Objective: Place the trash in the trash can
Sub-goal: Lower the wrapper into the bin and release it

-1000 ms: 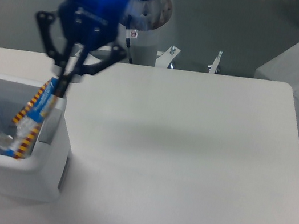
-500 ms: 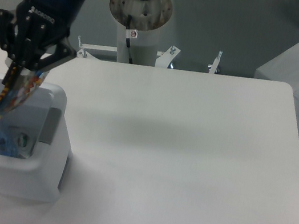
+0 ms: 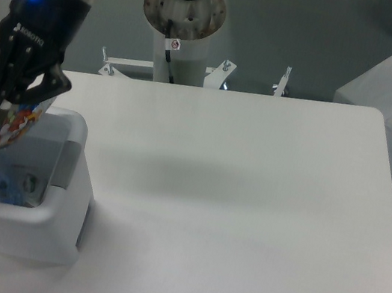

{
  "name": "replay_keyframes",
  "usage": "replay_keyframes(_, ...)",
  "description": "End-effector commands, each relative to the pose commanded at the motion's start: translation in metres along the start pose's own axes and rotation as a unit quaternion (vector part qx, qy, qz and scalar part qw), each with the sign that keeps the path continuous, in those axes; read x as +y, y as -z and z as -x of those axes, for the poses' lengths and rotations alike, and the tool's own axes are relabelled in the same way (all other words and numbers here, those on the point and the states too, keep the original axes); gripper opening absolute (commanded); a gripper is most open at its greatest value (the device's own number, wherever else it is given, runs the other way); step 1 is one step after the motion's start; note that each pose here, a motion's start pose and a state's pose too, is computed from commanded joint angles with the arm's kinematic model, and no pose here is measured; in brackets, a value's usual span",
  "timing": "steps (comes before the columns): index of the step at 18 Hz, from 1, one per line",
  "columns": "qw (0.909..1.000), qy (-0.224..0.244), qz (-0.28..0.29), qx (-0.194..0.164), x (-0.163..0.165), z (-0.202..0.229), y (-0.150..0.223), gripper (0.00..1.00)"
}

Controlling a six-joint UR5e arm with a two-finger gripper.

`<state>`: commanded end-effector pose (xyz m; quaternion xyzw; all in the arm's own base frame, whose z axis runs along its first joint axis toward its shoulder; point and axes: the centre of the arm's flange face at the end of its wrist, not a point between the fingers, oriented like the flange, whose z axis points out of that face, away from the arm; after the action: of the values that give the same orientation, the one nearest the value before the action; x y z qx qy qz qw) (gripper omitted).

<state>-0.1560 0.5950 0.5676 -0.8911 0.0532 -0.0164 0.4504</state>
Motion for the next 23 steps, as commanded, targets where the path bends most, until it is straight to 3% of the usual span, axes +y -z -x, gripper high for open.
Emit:
replay_keyframes(7,0.9997,0.006,0.017,0.015,0.012,-0.003,-0.025,0.15)
replay_keyframes(9,0.9996,0.006,0.02,0.018,0.014,-0.005,-0.029,0.2)
replay_keyframes(11,0.9995,0.008,0.022,0.02,0.016,-0.005,-0.032,0.45)
replay_keyframes(13,0.9996,0.007,0.021,0.018,0.015,-0.004,-0.03,0.85)
replay_keyframes(14,0.9996,0.007,0.019,0.018,0.013,-0.005,-0.028,0.94)
replay_keyframes(16,0.9998,0.008,0.015,0.014,0.01,-0.006,-0.022,1.0)
replay_keyframes(19,0.9998,0.016,0.014,0.0,0.011,0.011,-0.017,1.0)
replay_keyframes(23,0.9886,0.14,0.008,-0.054,0.033,0.086,0.014,1.0)
